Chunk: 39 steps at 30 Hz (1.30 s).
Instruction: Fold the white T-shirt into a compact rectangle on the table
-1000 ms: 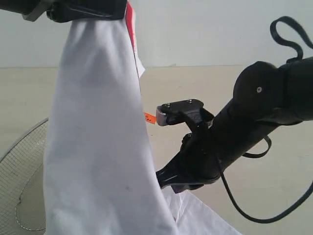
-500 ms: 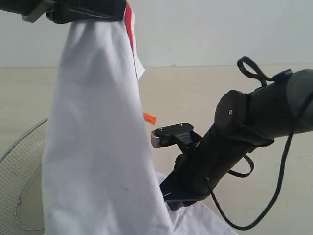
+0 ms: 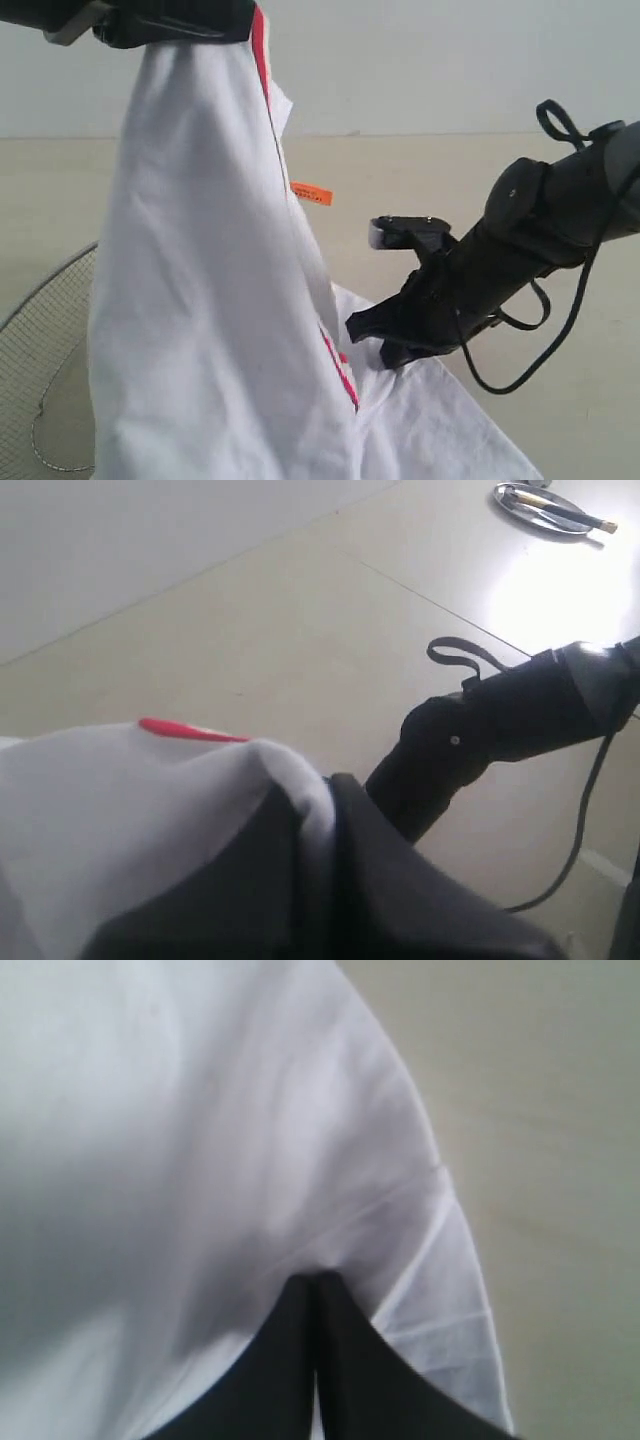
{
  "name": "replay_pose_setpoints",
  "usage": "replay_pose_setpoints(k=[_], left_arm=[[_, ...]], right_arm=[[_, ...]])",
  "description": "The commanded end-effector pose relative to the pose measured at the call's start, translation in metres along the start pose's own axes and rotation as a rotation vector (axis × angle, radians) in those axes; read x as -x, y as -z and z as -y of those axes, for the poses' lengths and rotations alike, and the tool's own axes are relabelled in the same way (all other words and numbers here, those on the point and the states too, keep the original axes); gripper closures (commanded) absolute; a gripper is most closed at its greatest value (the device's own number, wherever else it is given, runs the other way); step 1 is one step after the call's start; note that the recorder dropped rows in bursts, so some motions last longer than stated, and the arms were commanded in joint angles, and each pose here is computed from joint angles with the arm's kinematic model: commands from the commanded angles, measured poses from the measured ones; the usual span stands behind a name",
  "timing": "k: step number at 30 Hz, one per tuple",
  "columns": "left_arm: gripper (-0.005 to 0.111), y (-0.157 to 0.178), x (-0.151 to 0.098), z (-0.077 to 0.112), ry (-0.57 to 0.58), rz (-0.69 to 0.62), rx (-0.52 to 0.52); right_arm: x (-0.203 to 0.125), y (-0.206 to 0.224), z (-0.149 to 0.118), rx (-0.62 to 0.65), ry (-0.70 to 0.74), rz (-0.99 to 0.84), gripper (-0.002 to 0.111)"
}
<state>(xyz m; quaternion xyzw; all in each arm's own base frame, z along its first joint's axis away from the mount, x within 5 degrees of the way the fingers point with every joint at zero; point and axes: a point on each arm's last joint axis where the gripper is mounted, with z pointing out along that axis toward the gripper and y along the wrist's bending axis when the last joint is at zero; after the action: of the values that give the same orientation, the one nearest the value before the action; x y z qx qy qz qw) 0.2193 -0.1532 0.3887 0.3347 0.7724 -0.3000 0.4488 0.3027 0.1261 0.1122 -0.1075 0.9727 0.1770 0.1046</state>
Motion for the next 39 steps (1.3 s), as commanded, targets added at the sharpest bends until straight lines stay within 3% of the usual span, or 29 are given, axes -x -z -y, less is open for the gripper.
replay_pose_setpoints(k=[1, 6, 10, 22, 25, 29, 31, 35, 39], left_arm=[[0.102, -0.004, 0.002, -0.003, 0.017, 0.024, 0.024], [0.102, -0.032, -0.007, -0.023, 0.058, -0.007, 0.072], [0.102, -0.053, -0.014, -0.039, 0.085, -0.018, 0.124], [0.102, -0.074, -0.019, -0.057, 0.104, 0.0, 0.208], [0.091, -0.074, -0.018, -0.058, 0.101, 0.003, 0.209], [0.061, -0.074, -0.014, -0.058, 0.096, 0.013, 0.207], [0.052, -0.074, -0.011, -0.058, 0.094, 0.019, 0.208], [0.052, -0.071, -0.008, -0.057, 0.058, 0.01, 0.204], [0.06, -0.064, 0.0, -0.054, 0.013, 0.023, 0.21]], right_arm=[[0.005, 0.001, 0.042, -0.104, -0.027, 0.059, 0.108], [0.018, 0.018, 0.078, -0.143, -0.127, 0.137, 0.108], [0.035, 0.032, 0.091, -0.15, -0.133, 0.181, 0.108], [0.056, 0.059, 0.092, -0.093, -0.147, 0.202, 0.108], [0.058, 0.069, 0.087, -0.073, -0.159, 0.228, 0.108], [0.057, 0.078, 0.081, -0.056, -0.149, 0.227, 0.108], [0.055, 0.084, 0.077, -0.037, -0.143, 0.215, 0.108], [0.044, 0.093, 0.069, -0.009, -0.155, 0.205, 0.108], [0.022, 0.085, 0.067, -0.002, -0.175, 0.145, 0.108]])
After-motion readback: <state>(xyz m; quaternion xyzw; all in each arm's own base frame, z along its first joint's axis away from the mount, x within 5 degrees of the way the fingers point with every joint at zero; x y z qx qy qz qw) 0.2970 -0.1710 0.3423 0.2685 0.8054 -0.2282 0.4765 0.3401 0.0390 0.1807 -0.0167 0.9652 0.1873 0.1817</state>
